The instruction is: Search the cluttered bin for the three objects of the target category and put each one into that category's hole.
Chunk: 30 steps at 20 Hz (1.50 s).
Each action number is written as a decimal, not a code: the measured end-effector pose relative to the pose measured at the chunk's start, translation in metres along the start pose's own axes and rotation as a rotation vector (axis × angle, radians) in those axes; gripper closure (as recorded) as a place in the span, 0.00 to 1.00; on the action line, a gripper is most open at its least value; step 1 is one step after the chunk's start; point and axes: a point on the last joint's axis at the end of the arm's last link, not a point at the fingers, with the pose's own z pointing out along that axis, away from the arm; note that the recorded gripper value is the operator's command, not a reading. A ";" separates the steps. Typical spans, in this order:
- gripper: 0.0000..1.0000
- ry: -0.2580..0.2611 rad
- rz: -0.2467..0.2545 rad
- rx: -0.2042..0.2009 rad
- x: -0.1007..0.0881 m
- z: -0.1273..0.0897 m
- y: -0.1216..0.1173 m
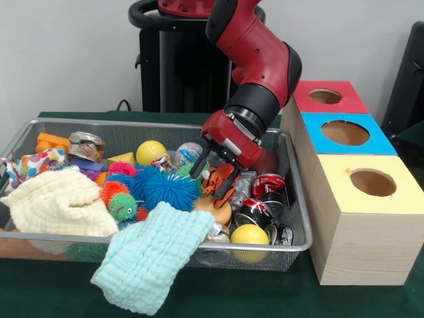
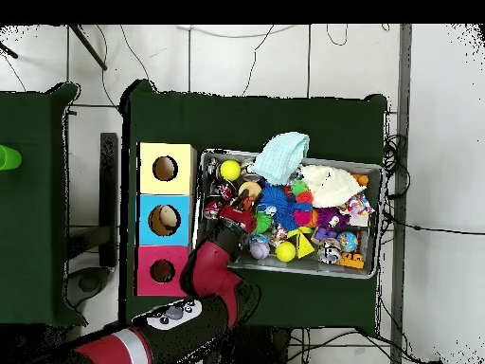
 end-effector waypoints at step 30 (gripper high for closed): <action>1.00 0.031 -0.020 -0.013 0.005 -0.021 -0.016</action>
